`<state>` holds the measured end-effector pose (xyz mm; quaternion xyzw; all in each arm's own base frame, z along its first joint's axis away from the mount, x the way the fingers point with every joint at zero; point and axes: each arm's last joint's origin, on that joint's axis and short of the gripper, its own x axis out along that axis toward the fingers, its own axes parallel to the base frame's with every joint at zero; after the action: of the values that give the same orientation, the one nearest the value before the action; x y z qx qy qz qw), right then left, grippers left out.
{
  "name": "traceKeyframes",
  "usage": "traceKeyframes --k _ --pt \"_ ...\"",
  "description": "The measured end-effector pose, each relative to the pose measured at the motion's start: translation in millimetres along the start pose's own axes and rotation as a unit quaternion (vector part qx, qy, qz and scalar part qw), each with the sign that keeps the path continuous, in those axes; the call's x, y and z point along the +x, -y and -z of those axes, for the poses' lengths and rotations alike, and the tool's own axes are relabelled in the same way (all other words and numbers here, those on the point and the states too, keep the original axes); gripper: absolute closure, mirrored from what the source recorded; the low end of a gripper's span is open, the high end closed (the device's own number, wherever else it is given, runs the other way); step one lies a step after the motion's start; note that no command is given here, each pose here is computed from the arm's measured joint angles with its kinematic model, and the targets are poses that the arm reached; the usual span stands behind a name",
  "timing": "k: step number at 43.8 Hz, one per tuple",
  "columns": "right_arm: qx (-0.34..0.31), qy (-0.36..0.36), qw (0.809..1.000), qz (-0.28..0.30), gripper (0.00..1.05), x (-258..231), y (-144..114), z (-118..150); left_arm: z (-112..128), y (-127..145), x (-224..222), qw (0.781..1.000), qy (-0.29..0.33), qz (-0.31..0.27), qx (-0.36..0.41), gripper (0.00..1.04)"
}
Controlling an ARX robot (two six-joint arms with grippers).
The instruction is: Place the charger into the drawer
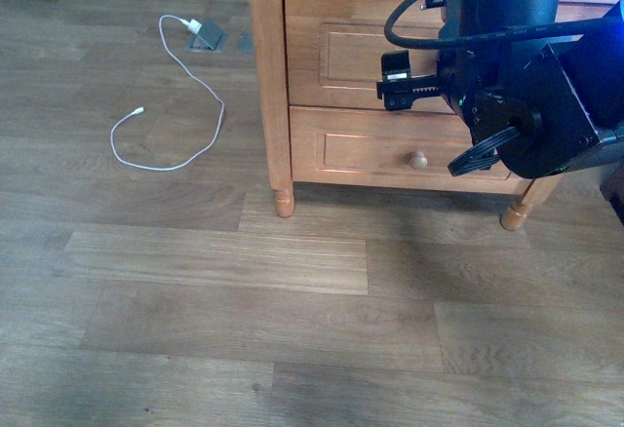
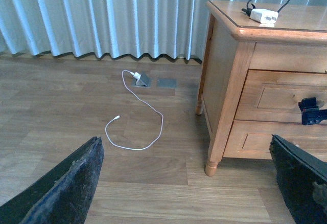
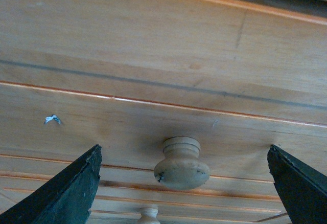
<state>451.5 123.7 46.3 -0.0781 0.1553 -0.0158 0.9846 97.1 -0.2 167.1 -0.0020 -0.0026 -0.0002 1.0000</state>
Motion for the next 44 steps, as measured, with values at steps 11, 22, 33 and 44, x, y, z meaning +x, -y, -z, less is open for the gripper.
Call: traceKeyframes --k 11,22,33,44 --pt "-0.005 -0.002 1.000 -0.001 0.45 0.7 -0.6 1.9 0.0 0.0 0.0 1.000 0.000 0.000 0.000 0.06" --pt "-0.012 -0.003 1.000 -0.010 0.81 0.3 -2.4 2.7 0.0 0.0 0.0 1.000 0.000 0.000 0.000 0.06" --pt "0.005 -0.020 0.999 -0.033 0.82 -13.2 3.3 4.4 0.0 0.0 0.0 1.000 0.000 0.000 0.000 0.06" --pt "0.035 -0.056 0.995 -0.073 0.82 -66.1 13.9 13.0 0.0 0.0 0.0 1.000 0.000 0.000 0.000 0.06"
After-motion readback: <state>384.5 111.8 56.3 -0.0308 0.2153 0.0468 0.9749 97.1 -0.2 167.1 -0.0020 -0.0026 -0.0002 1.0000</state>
